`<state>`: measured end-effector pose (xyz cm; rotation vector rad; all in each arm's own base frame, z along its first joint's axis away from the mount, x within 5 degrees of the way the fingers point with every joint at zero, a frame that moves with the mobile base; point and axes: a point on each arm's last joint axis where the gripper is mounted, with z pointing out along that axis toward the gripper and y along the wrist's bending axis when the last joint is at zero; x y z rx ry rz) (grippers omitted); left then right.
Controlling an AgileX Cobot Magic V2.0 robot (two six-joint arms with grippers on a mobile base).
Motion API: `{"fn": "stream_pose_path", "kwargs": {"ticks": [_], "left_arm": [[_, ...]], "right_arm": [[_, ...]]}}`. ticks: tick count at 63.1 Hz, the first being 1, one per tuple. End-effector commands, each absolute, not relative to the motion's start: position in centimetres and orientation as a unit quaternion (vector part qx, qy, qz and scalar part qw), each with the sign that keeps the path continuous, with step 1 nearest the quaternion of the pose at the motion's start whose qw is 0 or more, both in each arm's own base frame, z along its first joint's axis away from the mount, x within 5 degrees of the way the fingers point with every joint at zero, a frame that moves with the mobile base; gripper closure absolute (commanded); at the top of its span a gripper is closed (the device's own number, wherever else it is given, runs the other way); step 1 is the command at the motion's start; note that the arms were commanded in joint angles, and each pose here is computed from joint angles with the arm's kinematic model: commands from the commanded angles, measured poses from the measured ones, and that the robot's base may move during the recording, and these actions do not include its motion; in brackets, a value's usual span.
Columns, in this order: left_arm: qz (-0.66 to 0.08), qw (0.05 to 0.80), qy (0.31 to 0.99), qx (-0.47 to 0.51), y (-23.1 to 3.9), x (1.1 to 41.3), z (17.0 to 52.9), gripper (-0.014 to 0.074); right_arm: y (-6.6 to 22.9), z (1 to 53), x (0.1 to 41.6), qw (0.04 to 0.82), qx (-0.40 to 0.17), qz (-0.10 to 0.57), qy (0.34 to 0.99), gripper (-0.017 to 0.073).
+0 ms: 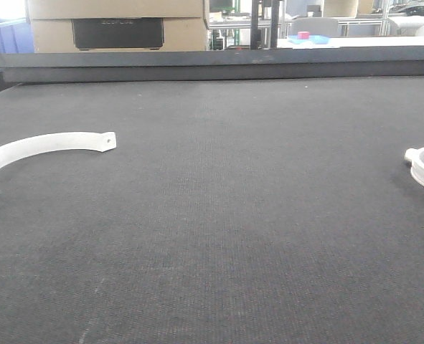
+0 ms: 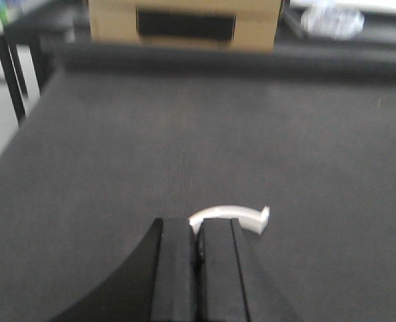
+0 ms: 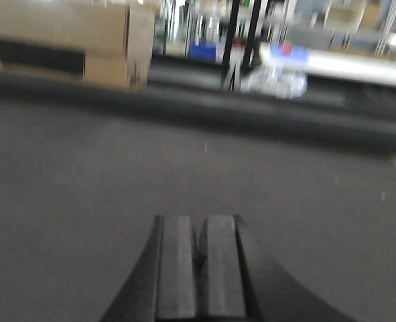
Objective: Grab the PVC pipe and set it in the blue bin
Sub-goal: 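Lower left and right grippers onto the ends of the white pipe arcs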
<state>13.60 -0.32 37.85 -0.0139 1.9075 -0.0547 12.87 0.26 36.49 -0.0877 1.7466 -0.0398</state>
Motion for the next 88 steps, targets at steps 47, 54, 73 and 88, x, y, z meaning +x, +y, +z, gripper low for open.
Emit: {"fn": "stream_pose_path", "kwargs": {"ticks": [47,54,73,88], "left_arm": [[-0.045,0.306,0.950,-0.028,-0.7,25.8,28.4,0.0704],[-0.047,0.303,0.951,-0.029,-0.7,25.7,28.4,0.0704],[-0.055,0.291,0.954,-0.033,-0.9,25.5,28.3,0.0704],[-0.055,0.291,0.954,-0.033,-0.9,25.5,28.3,0.0704]], "right_arm": [[1.1,27.4,24.2,0.317,-0.009,0.048,0.947,0.0710],[1.2,27.6,26.8,0.286,0.010,0.056,0.956,0.0709],[0.3,25.9,33.8,0.161,0.078,0.009,0.984,0.0711],[0.3,23.8,36.9,0.102,0.092,0.005,0.990,0.0638]]}}
